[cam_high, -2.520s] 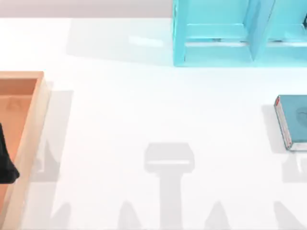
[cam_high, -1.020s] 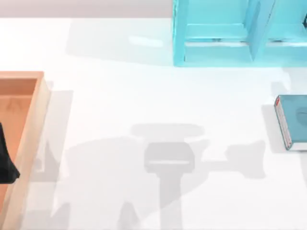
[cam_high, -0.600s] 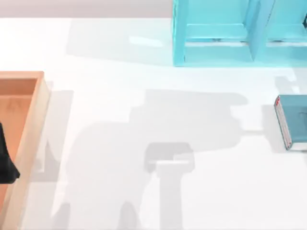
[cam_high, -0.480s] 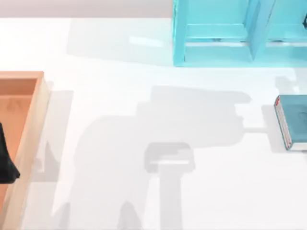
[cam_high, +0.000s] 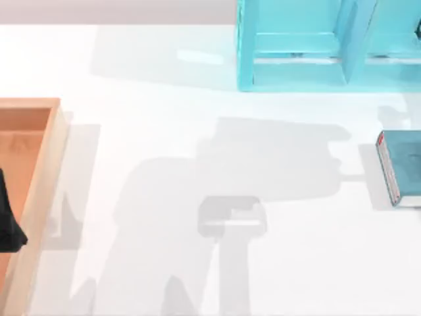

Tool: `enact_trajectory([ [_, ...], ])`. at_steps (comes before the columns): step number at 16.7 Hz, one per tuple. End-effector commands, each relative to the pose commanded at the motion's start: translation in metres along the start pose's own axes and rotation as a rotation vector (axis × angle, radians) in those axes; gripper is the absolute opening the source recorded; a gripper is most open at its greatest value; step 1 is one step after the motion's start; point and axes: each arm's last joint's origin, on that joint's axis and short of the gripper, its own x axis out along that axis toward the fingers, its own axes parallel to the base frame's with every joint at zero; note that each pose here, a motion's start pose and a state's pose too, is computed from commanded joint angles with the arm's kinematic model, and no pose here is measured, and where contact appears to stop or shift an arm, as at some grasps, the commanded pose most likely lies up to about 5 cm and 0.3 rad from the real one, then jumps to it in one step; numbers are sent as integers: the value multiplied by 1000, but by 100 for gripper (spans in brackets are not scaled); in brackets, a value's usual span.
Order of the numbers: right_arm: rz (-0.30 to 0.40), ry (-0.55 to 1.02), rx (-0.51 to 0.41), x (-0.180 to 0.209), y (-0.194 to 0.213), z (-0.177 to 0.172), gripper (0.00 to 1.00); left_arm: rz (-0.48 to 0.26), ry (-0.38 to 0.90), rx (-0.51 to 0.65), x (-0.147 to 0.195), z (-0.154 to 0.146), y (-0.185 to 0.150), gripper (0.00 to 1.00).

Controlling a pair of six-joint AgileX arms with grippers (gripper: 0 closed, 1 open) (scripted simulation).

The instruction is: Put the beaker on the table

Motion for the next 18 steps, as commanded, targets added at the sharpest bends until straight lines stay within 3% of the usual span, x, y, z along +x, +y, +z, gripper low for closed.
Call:
enact_trajectory([
  [7, 0, -1, 0, 80, -1, 0, 100, 0, 0, 0, 0, 0, 0, 100],
  [13, 0, 1, 0, 90, -1, -2, 100, 0, 0, 0, 0, 0, 0, 100],
  [18, 0, 1, 0, 90, -1, -2, 62, 0, 0, 0, 0, 0, 0, 100],
])
